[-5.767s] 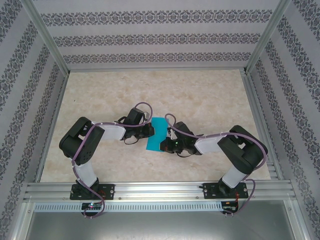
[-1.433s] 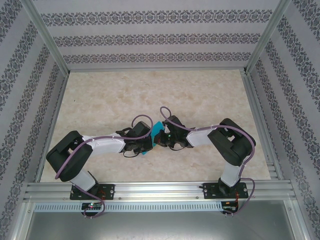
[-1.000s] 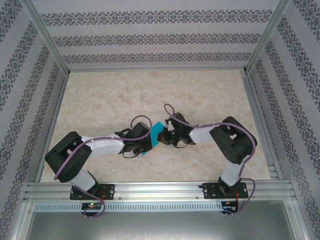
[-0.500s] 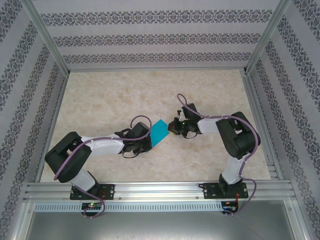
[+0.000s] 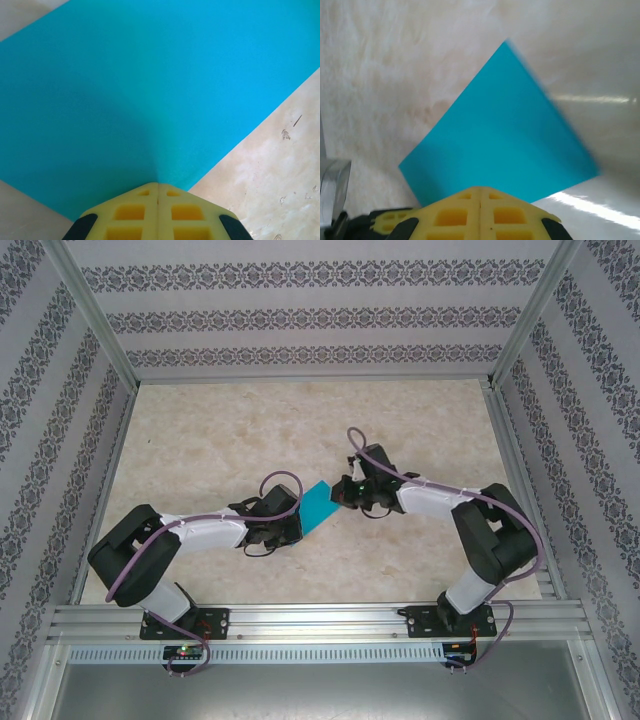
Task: Fold a paper plane with a square sheet of paper (pick it up from the middle)
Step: First fold in half a square sheet of paper at the center of the table.
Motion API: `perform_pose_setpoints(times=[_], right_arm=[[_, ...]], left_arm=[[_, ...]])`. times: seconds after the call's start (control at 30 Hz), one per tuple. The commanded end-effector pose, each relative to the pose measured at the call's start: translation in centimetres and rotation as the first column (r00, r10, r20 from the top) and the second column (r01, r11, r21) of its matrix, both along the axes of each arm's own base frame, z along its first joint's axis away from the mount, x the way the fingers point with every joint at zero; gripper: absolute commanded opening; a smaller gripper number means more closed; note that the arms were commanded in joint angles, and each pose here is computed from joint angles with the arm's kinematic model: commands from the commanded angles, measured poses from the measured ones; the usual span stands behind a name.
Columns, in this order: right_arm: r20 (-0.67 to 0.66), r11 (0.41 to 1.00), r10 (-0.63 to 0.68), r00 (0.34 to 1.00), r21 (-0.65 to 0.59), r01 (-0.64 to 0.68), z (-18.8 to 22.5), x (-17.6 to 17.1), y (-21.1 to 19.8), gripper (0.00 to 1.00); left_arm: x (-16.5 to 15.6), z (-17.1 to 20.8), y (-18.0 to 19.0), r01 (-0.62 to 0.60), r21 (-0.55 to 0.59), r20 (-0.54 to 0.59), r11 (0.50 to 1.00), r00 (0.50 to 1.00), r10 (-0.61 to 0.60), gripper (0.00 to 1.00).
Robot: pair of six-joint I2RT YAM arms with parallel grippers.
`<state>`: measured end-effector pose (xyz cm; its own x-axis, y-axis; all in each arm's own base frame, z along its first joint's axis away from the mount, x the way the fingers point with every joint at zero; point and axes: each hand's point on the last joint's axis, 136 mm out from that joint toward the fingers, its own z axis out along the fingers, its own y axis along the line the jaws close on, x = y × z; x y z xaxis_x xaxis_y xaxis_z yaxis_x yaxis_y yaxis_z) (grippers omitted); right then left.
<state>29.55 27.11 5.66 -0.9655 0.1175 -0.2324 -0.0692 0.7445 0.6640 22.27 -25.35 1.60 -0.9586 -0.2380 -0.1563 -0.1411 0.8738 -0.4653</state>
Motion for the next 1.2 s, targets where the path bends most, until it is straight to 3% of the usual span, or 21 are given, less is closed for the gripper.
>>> perform_pose_setpoints(times=[0.0, 0.17, 0.33, 0.53, 0.8, 1.17], right_arm=[[-0.048, 0.999, 0.022, 0.999, 0.041, -0.02, -1.5, -0.9, 1.5, 0.0], [-0.093, 0.998, 0.047, 0.995, 0.042, -0.043, -3.4, -1.5, 2.3, 0.0], [-0.118, 0.999, 0.032, 0.993, -0.038, -0.037, -5.2, -1.7, 1.2, 0.0], [-0.156, 0.996, -0.005, 0.988, -0.087, -0.008, -7.3, -2.1, 0.0, 0.0], [-0.18, 0.995, -0.014, 0.984, -0.104, -0.004, -8.2, -2.1, -0.3, 0.0], [-0.196, 0.993, -0.022, 0.98, -0.119, -0.002, -8.8, -2.3, -0.9, 0.0]], left_arm=[[-1.8, -1.4, 1.6, 0.039, 0.097, -0.06, 0.995, 0.998, -0.034, 0.0], [-1.1, -0.1, 0.4, 0.078, 0.055, -0.02, 0.995, 0.997, -0.077, 0.0], [0.2, 2.3, -1.2, 0.167, 0.033, 0.068, 0.985, 0.983, -0.169, 0.0], [2.4, 5.3, -4.0, 0.193, -0.089, 0.205, 0.977, 0.964, -0.172, 0.0], [3.8, 3.7, -5.5, 0.21, -0.202, 0.208, 0.957, 0.964, -0.168, 0.0], [3.7, -0.3, -3.8, 0.177, -0.12, 0.15, 0.977, 0.976, -0.158, 0.0]])
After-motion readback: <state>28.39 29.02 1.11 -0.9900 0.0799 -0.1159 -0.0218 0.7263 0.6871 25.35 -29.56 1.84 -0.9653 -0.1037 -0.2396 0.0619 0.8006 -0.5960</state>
